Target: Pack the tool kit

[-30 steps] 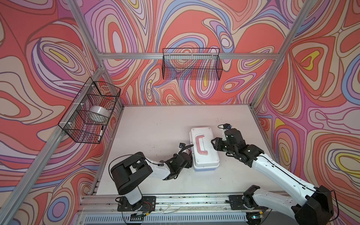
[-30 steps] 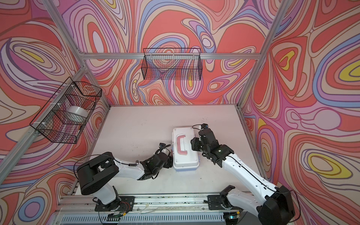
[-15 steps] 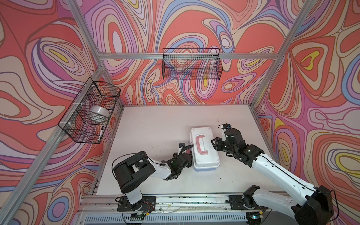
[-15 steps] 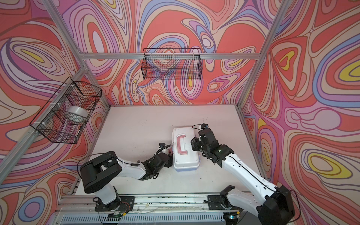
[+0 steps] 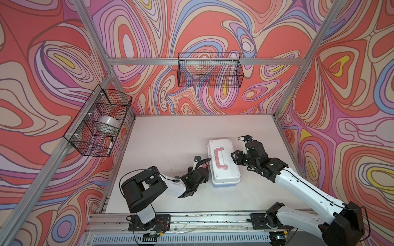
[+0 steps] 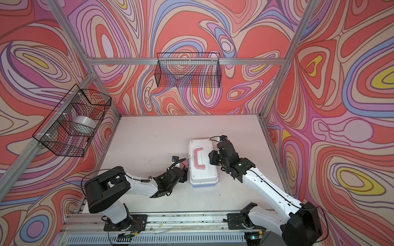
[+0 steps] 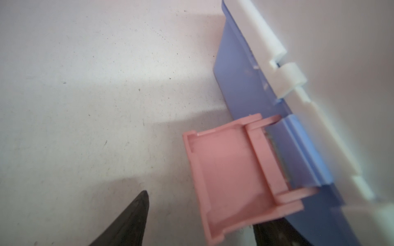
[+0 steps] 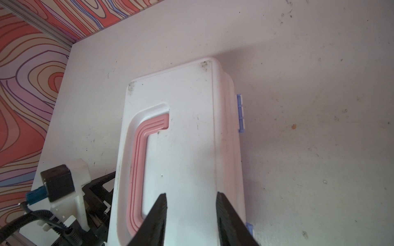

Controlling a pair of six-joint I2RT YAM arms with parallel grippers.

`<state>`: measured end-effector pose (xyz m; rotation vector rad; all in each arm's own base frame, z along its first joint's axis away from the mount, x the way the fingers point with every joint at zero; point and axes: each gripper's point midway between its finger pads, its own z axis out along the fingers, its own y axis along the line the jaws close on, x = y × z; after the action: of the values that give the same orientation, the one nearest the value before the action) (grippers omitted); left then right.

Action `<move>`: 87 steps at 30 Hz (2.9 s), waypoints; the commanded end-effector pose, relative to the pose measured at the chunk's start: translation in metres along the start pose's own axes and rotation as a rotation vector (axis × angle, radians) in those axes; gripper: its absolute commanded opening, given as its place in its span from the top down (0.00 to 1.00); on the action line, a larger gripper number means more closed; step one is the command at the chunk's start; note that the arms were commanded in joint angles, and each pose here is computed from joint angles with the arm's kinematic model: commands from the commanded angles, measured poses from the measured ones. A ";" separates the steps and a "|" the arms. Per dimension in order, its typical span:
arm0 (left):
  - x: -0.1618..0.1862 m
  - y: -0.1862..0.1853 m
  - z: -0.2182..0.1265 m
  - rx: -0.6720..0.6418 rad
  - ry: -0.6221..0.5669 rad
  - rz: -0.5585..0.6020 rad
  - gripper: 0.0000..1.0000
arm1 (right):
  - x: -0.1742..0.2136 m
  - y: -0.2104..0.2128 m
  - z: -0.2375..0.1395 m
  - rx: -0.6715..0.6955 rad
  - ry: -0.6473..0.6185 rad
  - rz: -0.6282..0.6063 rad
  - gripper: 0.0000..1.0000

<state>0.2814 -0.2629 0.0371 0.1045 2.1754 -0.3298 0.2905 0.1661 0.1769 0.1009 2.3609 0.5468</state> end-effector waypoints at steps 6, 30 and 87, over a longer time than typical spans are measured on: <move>-0.015 0.004 -0.010 -0.019 -0.048 0.002 0.26 | 0.004 0.001 0.001 -0.002 0.012 -0.002 0.60; -0.036 -0.004 -0.024 0.014 -0.073 -0.012 0.28 | 0.006 0.000 0.005 -0.003 0.020 -0.003 0.60; -0.046 -0.031 -0.037 0.159 -0.038 -0.149 0.56 | 0.019 -0.006 0.010 -0.003 0.038 0.016 0.62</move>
<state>0.2716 -0.2750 0.0976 0.0415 2.1239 -0.5665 0.2854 0.1670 0.1583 0.1106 2.3987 0.5561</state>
